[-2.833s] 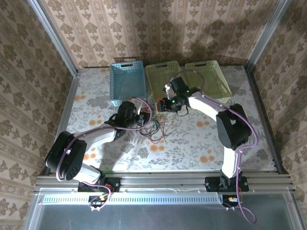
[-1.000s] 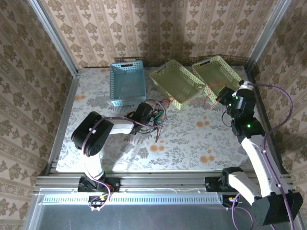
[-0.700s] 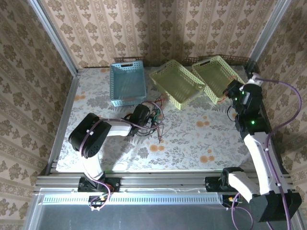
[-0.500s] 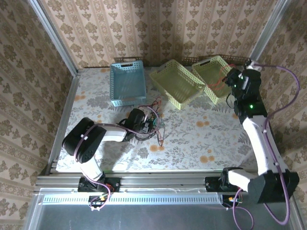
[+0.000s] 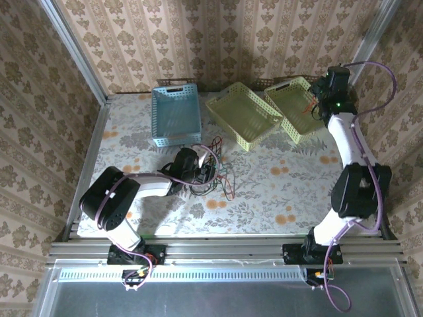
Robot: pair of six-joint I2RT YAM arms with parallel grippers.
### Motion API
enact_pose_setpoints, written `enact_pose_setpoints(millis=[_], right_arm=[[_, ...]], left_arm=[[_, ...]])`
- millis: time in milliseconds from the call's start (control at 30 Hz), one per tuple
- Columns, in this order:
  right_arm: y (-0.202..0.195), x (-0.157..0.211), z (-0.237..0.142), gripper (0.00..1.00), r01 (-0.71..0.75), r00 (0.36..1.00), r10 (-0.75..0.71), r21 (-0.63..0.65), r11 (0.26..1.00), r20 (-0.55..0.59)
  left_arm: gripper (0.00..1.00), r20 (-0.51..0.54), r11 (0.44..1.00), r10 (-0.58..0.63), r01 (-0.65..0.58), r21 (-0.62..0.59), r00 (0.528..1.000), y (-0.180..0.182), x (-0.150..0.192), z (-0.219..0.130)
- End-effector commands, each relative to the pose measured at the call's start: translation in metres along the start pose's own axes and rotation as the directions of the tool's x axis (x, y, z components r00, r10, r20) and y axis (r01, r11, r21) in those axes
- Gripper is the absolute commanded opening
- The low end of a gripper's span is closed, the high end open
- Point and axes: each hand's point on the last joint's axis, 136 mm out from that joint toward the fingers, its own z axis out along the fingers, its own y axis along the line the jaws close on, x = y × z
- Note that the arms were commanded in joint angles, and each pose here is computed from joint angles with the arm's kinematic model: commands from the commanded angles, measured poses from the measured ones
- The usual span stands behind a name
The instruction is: Untangle the cables
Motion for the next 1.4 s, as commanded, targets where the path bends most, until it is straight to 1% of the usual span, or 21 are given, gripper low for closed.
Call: enact_pose_setpoints(millis=[0,167,300,533,633,700,800,900,967,1000,1167,1300,1367], right_arm=[[-0.018,0.049,0.023,0.0,-0.031,0.977,0.043,0.061,0.998,-0.209],[-0.035,0.122,0.042,0.0,-0.04,0.902,0.075,0.092,0.995,-0.425],[-0.041,0.172,0.04,0.0,-0.02,0.838,0.065,0.089,0.996,-0.541],[-0.031,0.23,0.018,0.0,-0.001,0.741,0.007,0.009,1.0,-0.672],[-0.021,0.251,0.006,0.0,-0.053,0.7,0.015,-0.031,0.998,-0.714],[-0.01,0.266,-0.005,0.0,-0.092,0.668,0.013,-0.066,0.994,-0.744],[0.011,0.283,-0.02,0.0,-0.146,0.631,-0.009,-0.13,0.981,-0.776],[0.029,0.292,-0.03,0.0,-0.205,0.602,-0.016,-0.174,0.963,-0.798],[0.031,0.289,-0.033,0.0,-0.214,0.606,-0.013,-0.179,0.96,-0.795],[0.029,0.286,-0.034,0.0,-0.197,0.62,-0.019,-0.179,0.964,-0.785],[0.018,0.257,-0.043,0.0,-0.063,0.702,-0.084,-0.18,0.982,-0.707],[0.002,0.23,-0.053,0.0,0.051,0.772,-0.13,-0.143,0.988,-0.622],[-0.004,0.221,-0.057,0.0,0.086,0.793,-0.143,-0.124,0.989,-0.592]], left_arm=[[0.58,0.033,1.0,0.02,-0.02,0.021,0.999,-0.006,-0.015,0.001],[0.58,0.099,1.0,0.003,-0.006,0.03,0.995,-0.008,-0.033,-0.005],[0.59,0.155,0.999,-0.005,-0.001,0.044,0.988,-0.011,-0.055,-0.012],[0.6,0.223,0.998,-0.019,0.005,0.063,0.975,-0.013,-0.084,-0.022],[0.6,0.246,0.998,-0.028,0.012,0.067,0.969,-0.012,-0.092,-0.027],[0.64,0.253,0.997,-0.031,0.013,0.072,0.967,-0.011,-0.096,-0.03],[0.64,0.247,0.998,-0.025,0.009,0.068,0.969,-0.01,-0.094,-0.03],[0.64,0.226,0.998,-0.014,0.0,0.058,0.974,-0.008,-0.088,-0.027],[0.64,0.214,0.999,-0.007,-0.003,0.05,0.977,-0.006,-0.083,-0.026],[0.64,0.209,0.999,-0.003,-0.006,0.042,0.978,-0.005,-0.082,-0.025],[0.64,0.195,1.0,0.001,-0.005,0.02,0.981,-0.001,-0.075,-0.023],[0.64,0.186,1.0,-0.003,0.001,0.011,0.983,0.001,-0.073,-0.019],[0.64,0.186,1.0,-0.007,0.005,0.011,0.983,0.001,-0.073,-0.017]])
